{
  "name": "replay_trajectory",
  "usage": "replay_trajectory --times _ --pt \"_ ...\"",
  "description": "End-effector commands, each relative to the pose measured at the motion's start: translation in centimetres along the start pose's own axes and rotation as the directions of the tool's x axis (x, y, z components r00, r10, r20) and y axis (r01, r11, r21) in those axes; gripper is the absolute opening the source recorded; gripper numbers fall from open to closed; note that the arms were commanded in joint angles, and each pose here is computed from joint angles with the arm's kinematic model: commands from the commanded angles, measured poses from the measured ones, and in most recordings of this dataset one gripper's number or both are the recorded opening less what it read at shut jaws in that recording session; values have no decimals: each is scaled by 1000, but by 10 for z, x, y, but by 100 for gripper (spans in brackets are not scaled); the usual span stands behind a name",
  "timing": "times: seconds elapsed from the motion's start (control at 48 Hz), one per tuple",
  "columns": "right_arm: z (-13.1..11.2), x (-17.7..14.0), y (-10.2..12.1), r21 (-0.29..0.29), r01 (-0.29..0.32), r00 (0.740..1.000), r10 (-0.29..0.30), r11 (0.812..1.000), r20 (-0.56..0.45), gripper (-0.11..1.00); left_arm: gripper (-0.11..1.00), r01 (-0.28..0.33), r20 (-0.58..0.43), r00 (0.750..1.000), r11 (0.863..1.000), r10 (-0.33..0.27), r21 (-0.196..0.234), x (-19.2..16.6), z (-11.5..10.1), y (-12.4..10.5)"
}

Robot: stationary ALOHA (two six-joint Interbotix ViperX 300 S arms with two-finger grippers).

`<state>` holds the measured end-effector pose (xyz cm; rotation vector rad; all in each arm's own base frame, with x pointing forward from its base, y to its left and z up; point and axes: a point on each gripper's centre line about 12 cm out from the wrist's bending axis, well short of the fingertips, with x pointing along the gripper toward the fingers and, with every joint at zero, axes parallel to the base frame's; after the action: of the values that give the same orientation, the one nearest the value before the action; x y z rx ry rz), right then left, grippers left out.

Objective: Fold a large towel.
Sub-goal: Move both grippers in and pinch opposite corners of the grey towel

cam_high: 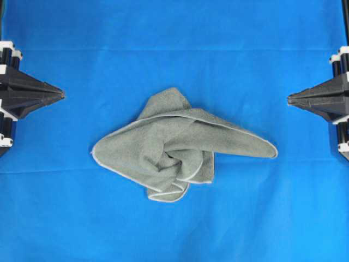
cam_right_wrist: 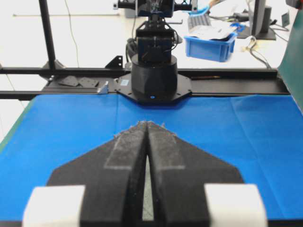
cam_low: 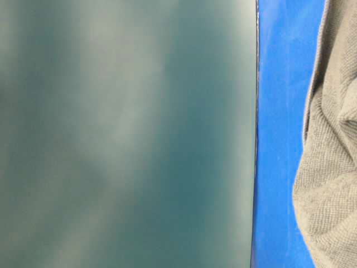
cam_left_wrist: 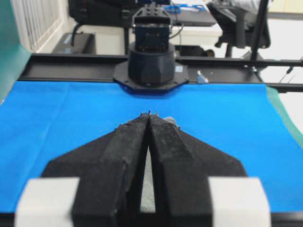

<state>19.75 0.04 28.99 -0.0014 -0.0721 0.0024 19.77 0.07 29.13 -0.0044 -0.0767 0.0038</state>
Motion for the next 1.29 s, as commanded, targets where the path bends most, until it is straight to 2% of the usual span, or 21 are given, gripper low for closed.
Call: replay_trajectory --times 0.0,0.083,0.188,0.375,0.5,0.605,0.688,0.771,0.792,0.876,0.938,0.98,1.105,1.272 --pt "11 4 -2 1 8 1000 -8 1000 20 0 0 -3 -17 1000 998 1 -68 5 5 -1" --pt "9 6 -1 7 7 1000 -7 1000 -28 0 0 -1 -52 999 997 -3 -71 5 1 -2" --pt "4 7 -1 31 11 990 -7 999 -139 0 0 23 -109 994 997 -31 -74 6 -8 -7" --pt "-21 6 1 125 43 940 3 991 -341 0 0 54 -218 973 995 -72 -86 14 -31 -16" --pt "-37 5 1 187 84 901 6 979 -433 0 0 30 -314 947 991 -69 -129 24 -55 -17" --pt "-56 8 1 237 136 856 6 962 -517 0 1 0 -400 914 986 -67 -164 31 -77 -18" --pt "-74 11 1 264 187 805 6 946 -593 4 6 -32 -484 873 982 -64 -187 36 -100 -18" --pt "-98 13 1 276 258 721 6 926 -693 30 26 -66 -553 831 977 -60 -205 40 -120 -19" --pt "-103 13 1 277 273 702 6 921 -712 36 32 -77 -579 813 975 -60 -210 41 -128 -19" --pt "-123 14 1 267 324 627 5 908 -779 59 58 -112 -629 776 968 -56 -224 46 -144 -19" --pt "-136 17 1 257 353 581 5 899 -814 68 74 -130 -655 754 964 -55 -230 49 -154 -20" --pt "-143 18 2 253 368 558 5 895 -830 67 83 -144 -670 741 961 -52 -234 51 -160 -20" --pt "-159 22 2 245 395 517 7 885 -856 64 84 -168 -715 698 959 -48 -229 54 -181 -20" --pt "-177 27 3 238 415 486 7 878 -874 64 83 -180 -733 679 958 -42 -222 59 -200 -20"
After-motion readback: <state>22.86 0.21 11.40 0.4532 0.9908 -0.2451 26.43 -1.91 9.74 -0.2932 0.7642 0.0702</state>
